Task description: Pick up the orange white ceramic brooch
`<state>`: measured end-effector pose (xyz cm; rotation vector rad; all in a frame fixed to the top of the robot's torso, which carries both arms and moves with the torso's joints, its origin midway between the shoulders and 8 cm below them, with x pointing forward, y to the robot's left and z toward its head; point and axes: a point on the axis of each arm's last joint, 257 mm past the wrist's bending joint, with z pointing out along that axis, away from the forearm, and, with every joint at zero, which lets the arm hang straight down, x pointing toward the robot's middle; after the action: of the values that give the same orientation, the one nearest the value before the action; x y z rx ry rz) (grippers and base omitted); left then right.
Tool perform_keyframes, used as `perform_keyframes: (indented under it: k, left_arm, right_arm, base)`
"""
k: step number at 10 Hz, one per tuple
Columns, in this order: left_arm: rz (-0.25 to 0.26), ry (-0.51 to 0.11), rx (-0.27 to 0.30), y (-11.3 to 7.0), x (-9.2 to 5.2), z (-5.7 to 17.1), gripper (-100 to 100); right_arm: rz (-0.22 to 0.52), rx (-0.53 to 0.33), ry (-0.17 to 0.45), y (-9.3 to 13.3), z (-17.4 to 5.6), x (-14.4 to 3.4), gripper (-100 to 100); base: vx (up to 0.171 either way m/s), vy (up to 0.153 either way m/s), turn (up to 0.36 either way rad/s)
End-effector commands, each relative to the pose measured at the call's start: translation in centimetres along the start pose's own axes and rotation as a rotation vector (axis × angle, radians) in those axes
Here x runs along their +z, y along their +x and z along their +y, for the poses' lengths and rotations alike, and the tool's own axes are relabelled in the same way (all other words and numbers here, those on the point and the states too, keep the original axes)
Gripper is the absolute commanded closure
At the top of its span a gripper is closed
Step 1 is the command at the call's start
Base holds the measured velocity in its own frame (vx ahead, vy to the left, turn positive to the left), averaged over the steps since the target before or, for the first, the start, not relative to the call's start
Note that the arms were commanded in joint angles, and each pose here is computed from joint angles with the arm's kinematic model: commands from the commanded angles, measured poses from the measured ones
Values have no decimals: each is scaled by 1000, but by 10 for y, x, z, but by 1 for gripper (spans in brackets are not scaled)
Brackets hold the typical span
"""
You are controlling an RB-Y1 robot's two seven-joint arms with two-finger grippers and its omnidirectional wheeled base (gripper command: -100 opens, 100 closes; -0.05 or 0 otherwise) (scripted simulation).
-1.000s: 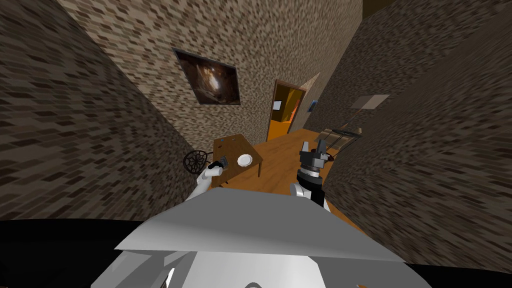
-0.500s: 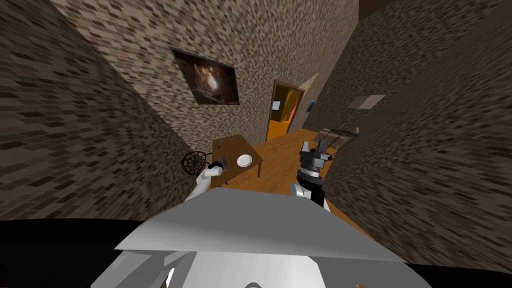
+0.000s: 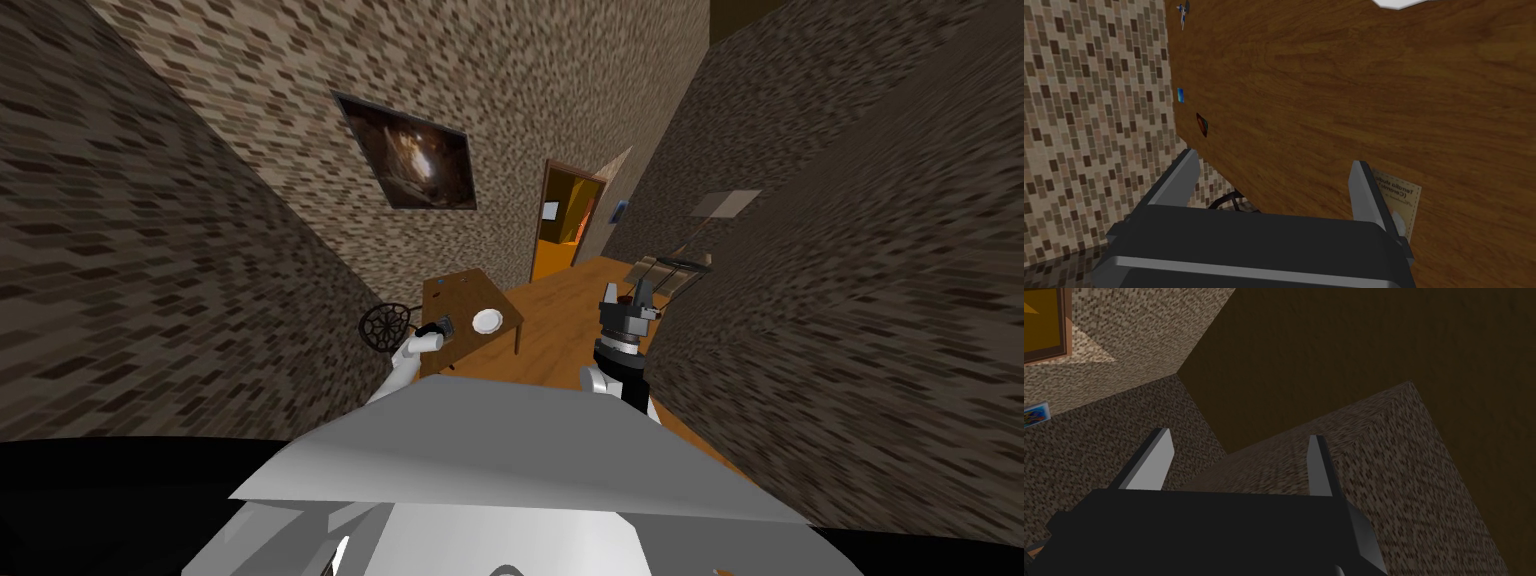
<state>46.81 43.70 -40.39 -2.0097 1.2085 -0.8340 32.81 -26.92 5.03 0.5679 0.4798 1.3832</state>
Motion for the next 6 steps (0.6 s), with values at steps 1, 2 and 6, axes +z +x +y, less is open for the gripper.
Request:
perform_keyframes:
  k: [1, 2, 6]
  left_arm:
    - [0, 0, 0, 0, 0, 0, -100]
    - [0, 0, 0, 0, 0, 0, -100]
    - [0, 0, 0, 0, 0, 0, -100]
  right_arm:
    - [0, 0, 0, 0, 0, 0, 0]
    - [0, 0, 0, 0, 0, 0, 0]
    - [0, 0, 0, 0, 0, 0, 0]
  base:
    - [11, 12, -6]
    - [8, 10, 15]
    - [3, 2, -12]
